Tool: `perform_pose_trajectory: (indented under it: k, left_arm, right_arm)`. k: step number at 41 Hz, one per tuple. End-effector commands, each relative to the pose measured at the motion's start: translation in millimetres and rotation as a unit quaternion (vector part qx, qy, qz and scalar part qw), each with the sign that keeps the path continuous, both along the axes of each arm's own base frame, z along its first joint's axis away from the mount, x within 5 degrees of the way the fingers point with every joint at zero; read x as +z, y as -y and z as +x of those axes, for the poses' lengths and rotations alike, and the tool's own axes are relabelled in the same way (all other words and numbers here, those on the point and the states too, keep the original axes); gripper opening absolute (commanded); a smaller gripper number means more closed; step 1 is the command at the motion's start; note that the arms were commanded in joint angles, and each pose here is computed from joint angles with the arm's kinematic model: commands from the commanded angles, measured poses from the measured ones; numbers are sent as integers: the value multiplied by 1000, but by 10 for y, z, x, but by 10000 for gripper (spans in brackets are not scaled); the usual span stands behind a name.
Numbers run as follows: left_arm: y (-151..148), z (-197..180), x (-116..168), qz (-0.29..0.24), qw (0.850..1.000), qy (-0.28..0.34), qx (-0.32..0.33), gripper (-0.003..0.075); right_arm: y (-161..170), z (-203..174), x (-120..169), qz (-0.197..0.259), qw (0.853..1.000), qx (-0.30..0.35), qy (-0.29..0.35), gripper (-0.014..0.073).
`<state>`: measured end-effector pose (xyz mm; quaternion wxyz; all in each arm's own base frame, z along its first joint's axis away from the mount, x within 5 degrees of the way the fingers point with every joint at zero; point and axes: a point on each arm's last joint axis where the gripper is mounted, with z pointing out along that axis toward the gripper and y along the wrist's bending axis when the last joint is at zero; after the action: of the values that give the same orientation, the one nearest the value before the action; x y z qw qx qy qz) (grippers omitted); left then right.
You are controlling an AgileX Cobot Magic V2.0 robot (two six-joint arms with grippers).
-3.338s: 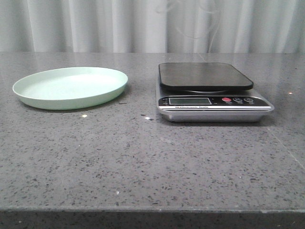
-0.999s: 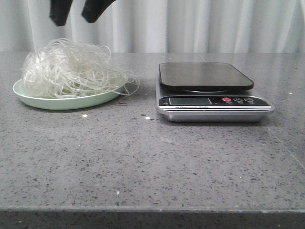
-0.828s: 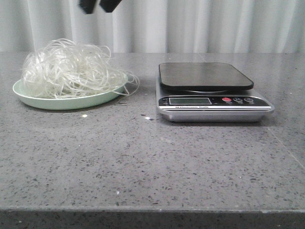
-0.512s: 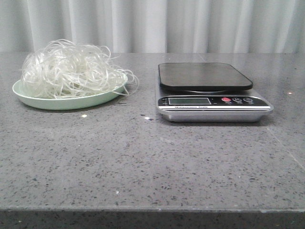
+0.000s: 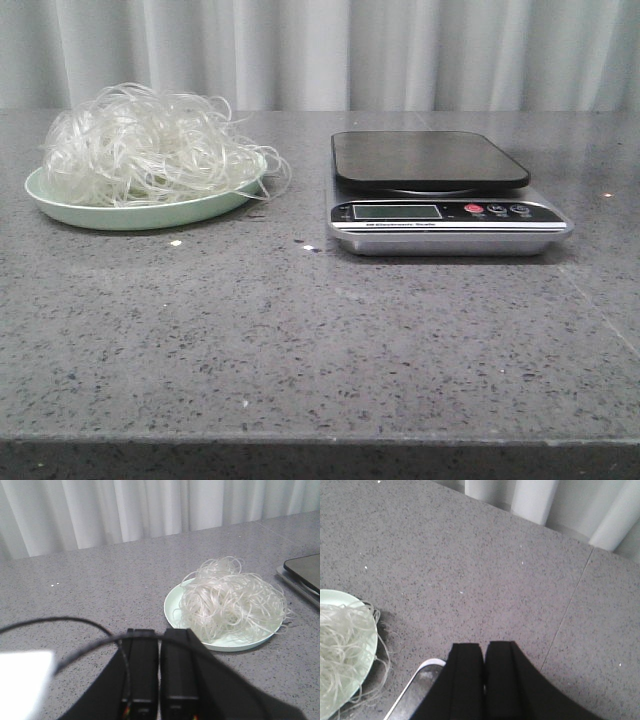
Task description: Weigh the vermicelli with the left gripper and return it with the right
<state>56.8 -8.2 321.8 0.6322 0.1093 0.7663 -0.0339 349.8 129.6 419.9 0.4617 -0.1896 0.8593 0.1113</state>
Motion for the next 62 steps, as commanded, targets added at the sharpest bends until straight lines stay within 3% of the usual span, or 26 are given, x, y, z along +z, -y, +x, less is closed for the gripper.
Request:
perform_pose_trajectory:
  k: [1, 24, 34, 46, 62]
  left_arm:
    - [11, 3, 150, -15, 999, 45, -5, 137]
    - [11, 3, 150, -15, 999, 45, -5, 137]
    - [11, 3, 150, -15, 999, 45, -5, 137]
    - [11, 3, 150, -15, 999, 45, -5, 137]
    - [10, 3, 146, -15, 999, 43, -4, 137]
  right_arm:
    - [163, -285, 253, 40, 995, -21, 93, 152]
    - [929, -1727, -513, 73, 963, -116, 231, 152]
    - [1111, -2295, -885, 80, 947, -142, 279, 151]
    - [1158, -2546, -1247, 86, 938, -145, 301, 151]
    - [1158, -2543, -1261, 85, 939, -146, 299, 151]
